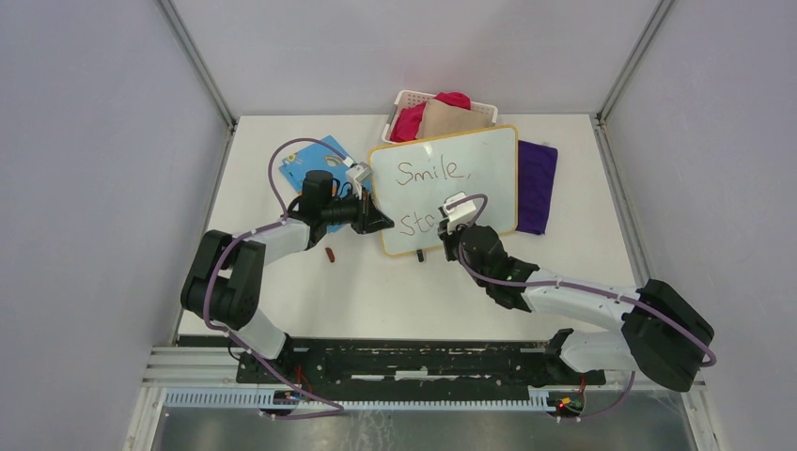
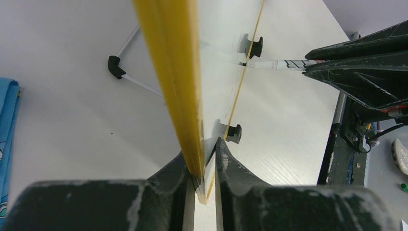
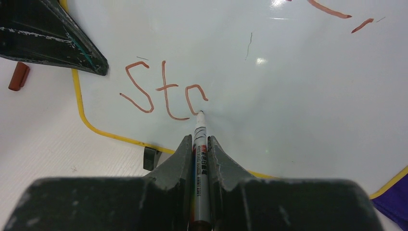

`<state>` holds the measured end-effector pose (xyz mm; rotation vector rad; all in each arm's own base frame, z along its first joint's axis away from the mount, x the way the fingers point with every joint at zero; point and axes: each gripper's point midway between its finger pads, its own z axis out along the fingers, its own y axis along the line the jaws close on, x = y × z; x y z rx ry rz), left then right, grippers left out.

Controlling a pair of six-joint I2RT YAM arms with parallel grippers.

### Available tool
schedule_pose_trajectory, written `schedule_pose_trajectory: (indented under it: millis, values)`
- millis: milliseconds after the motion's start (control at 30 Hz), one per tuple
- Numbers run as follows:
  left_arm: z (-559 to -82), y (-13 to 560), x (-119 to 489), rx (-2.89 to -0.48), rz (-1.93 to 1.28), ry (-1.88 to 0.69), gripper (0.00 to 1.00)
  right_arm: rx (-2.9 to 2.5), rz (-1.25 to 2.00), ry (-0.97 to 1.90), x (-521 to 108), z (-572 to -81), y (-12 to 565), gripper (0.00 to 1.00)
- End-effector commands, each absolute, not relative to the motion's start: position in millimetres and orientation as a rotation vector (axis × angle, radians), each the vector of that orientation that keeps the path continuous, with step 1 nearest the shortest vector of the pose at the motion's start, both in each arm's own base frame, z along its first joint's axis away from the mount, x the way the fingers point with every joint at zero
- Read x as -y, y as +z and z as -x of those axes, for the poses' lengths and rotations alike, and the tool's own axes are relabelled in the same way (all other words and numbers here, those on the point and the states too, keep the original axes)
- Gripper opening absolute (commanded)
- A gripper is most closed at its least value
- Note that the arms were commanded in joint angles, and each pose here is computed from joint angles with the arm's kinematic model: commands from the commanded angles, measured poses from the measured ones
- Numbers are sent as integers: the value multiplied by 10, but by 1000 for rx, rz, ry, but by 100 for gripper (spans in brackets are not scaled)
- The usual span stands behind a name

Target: Write a sentence on the whiteboard

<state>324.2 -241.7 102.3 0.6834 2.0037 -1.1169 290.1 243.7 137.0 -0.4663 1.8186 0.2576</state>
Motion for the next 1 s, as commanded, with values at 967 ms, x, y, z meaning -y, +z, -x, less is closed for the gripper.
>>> schedule_pose_trajectory:
  millis: [967]
  values:
    - [-3098,543,2319,-2166,-741,-981,2,-1780,405,263,-2361,-2967,1507,0]
